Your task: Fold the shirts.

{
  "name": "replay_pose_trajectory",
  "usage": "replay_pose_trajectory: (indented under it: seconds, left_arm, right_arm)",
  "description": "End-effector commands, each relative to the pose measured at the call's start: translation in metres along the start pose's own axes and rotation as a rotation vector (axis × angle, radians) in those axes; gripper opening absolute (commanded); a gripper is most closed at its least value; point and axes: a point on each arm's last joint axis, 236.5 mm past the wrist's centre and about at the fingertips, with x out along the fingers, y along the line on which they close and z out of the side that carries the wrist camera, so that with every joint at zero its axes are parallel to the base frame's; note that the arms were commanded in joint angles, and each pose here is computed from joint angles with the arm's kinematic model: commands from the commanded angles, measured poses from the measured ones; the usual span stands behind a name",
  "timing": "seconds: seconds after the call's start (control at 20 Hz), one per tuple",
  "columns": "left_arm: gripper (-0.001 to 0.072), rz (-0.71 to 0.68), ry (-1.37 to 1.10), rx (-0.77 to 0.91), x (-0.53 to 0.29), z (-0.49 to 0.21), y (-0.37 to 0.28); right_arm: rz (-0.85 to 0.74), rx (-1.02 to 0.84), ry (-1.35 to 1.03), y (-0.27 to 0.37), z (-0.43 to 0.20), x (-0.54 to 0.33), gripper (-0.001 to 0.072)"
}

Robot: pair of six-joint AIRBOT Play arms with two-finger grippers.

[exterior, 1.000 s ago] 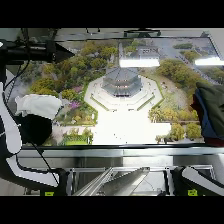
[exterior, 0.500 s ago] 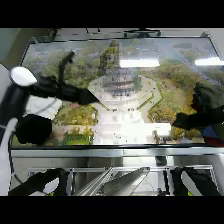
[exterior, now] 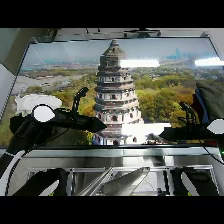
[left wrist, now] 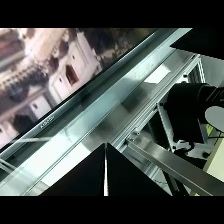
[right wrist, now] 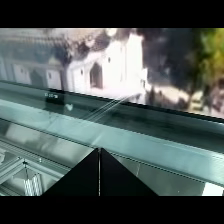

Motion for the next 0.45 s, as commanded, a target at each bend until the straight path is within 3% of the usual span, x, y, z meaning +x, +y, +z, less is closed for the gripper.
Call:
replay_pose_trajectory:
  seconds: [0.0,0.4]
  left_arm:
    - [0.0009,0.008,-0.031,-0.003,0.0013,0.0026,0.0021]
    - [0.0009,0.016,-0.056,-0.002,0.0010,0.0086,0.0038]
  right_arm:
    - [0.009,0.001,-0.005,0.0018,-0.0004,0.0017,0.0021]
    - [0.009,0.001,-0.005,0.0019,-0.0004,0.0017,0.0021]
